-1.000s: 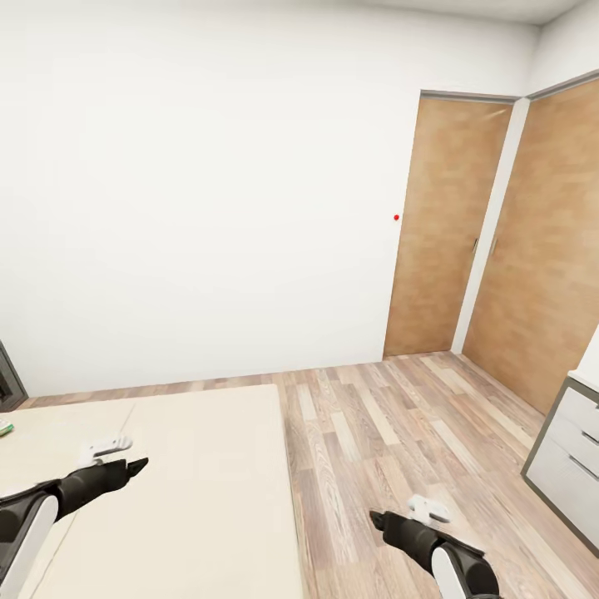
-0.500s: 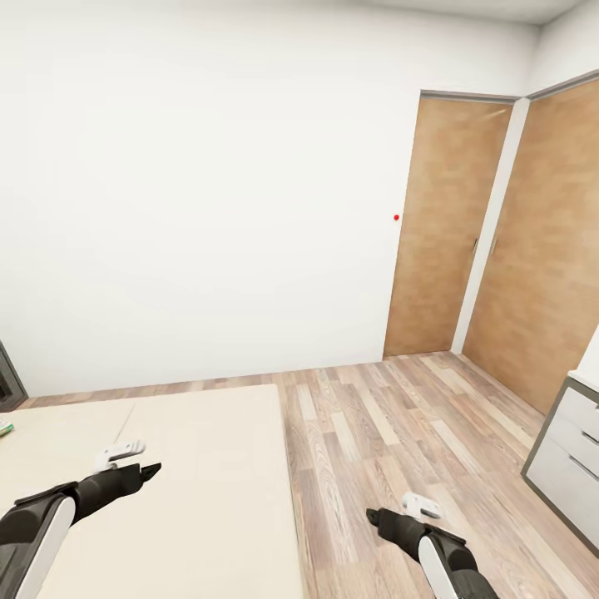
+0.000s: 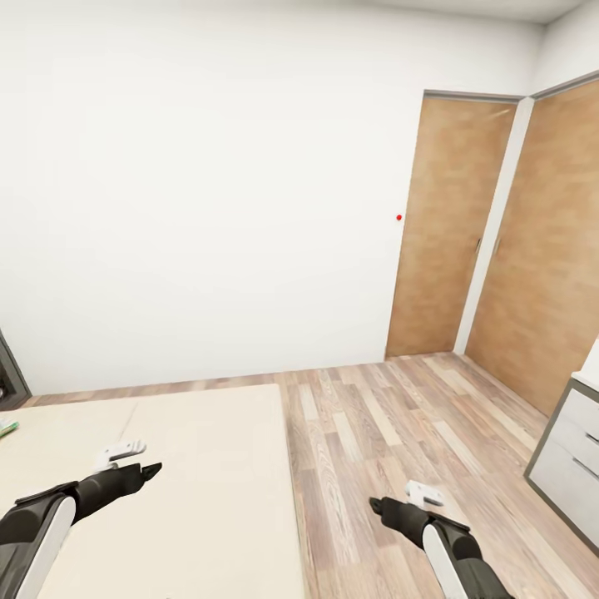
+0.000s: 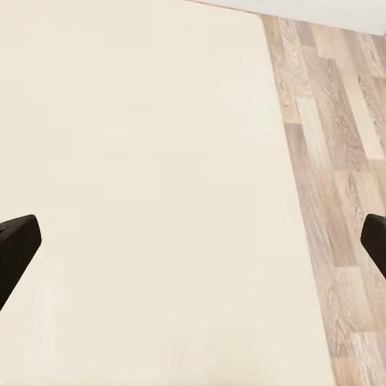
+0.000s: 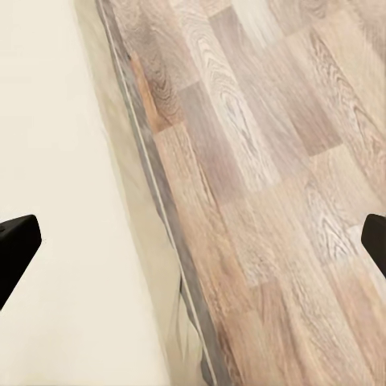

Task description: Put all the toys in the child's room - the three board games (two on the bed and one on the table), the two jigsaw puzzles on the table, and the tennis ball on the table - inside the toy box on the table in the child's room.

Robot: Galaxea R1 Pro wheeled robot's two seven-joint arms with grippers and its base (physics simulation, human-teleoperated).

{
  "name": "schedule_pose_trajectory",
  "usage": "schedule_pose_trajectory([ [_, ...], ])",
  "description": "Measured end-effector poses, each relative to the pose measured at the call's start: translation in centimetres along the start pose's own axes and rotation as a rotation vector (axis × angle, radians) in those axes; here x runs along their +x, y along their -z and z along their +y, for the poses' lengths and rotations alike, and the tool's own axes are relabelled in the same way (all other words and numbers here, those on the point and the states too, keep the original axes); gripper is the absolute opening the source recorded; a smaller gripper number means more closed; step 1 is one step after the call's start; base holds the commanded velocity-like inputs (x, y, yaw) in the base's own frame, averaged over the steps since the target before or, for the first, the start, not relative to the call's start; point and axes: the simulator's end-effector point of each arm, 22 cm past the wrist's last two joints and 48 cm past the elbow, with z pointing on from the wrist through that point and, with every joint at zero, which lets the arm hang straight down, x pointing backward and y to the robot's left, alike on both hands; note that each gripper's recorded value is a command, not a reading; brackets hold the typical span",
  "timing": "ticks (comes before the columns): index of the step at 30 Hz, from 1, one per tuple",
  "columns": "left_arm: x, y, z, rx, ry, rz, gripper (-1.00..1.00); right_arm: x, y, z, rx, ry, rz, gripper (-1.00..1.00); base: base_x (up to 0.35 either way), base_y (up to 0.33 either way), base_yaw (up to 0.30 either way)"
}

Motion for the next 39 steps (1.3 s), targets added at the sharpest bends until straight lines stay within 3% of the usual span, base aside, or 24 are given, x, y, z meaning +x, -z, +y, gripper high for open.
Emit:
schedule_pose_trajectory([
  [29, -0.27, 0.15, -0.11, 0.004, -0.001, -0.006, 1.0, -0.21, 0.56, 0.52, -0.01, 0.01, 0.023, 1.0, 0.0, 0.002, 0.275],
  [39, -0.29, 0.15, -0.09, 0.004, -0.002, -0.006, 1.0, -0.16, 0.56, 0.54, -0.011, 0.009, 0.024, 1.0, 0.0, 0.066, 0.091],
])
